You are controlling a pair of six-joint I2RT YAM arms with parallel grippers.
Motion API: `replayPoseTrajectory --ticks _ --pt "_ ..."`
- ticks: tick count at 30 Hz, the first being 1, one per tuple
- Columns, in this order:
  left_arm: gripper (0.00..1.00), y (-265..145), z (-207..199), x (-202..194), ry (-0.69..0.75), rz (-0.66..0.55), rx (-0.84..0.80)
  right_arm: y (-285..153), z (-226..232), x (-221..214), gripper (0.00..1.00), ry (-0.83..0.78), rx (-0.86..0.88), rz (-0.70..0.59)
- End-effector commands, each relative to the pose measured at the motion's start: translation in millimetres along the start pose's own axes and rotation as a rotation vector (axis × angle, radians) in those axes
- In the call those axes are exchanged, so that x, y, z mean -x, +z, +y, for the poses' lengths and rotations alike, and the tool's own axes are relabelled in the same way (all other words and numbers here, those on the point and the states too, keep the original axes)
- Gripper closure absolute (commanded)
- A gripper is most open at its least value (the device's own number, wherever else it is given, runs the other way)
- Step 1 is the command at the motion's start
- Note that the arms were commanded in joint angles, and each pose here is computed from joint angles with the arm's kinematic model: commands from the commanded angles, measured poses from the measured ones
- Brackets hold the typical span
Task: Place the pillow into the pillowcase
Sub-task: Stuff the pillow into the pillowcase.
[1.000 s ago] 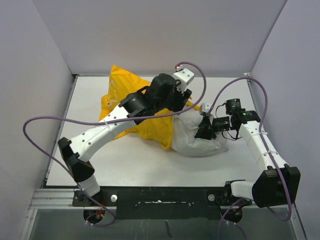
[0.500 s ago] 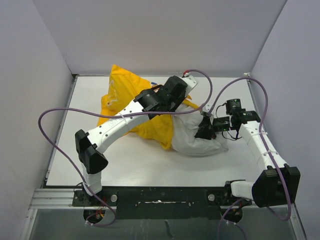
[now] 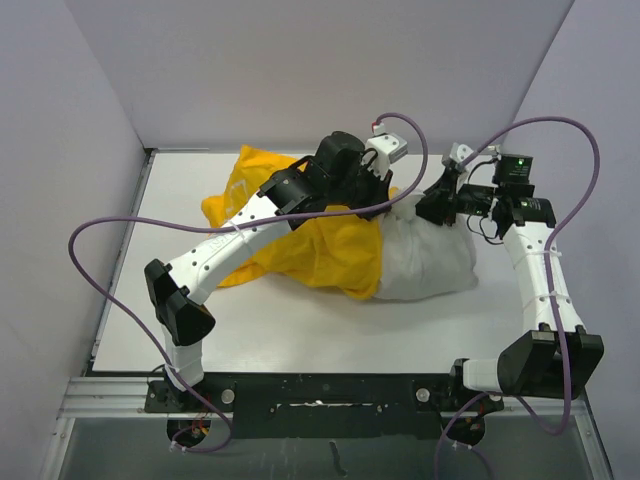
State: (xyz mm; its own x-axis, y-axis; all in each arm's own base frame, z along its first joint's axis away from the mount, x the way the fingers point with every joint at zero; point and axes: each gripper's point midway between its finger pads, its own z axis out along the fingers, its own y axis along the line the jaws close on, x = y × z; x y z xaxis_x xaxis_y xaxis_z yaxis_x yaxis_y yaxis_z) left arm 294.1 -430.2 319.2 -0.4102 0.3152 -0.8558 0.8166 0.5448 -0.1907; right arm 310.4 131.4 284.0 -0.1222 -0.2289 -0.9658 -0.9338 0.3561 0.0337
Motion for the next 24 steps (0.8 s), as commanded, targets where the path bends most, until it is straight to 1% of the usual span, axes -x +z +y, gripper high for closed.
replayPoseTrajectory --ticks 1,2,5,7,10,12,14,17,20,24 --pt "1.00 -59 -70 89 -0.014 -0.319 -0.327 9 19 43 0.95 -0.055 0.136 -0.159" --pt "1.00 -53 -66 82 -0.036 -0.310 -0.340 16 24 30 0.94 -0.046 0.152 -0.155" --pt "1.00 -25 -39 52 -0.122 -0.288 -0.345 35 32 -39 0.91 0.037 0.151 -0.105" --pt "0.87 -14 -15 36 -0.184 -0.284 -0.321 32 32 -63 0.86 0.050 0.132 -0.091" --pt "0.61 -11 8 24 -0.260 -0.291 -0.274 30 29 -76 0.85 0.042 0.130 -0.034" --pt "0.46 -22 16 26 -0.250 -0.328 -0.231 29 25 -78 0.83 0.052 0.124 -0.025" --pt "0.34 -46 18 37 -0.209 -0.391 -0.188 27 19 -81 0.82 0.047 0.094 -0.006" --pt "0.20 -79 18 44 -0.172 -0.458 -0.148 23 15 -84 0.79 0.057 0.071 -0.008" --pt "0.03 -104 14 34 -0.205 -0.479 -0.155 22 14 -83 0.76 0.059 0.065 -0.012" --pt "0.02 -123 0 8 -0.268 -0.469 -0.204 23 13 -86 0.74 0.070 0.064 -0.011"
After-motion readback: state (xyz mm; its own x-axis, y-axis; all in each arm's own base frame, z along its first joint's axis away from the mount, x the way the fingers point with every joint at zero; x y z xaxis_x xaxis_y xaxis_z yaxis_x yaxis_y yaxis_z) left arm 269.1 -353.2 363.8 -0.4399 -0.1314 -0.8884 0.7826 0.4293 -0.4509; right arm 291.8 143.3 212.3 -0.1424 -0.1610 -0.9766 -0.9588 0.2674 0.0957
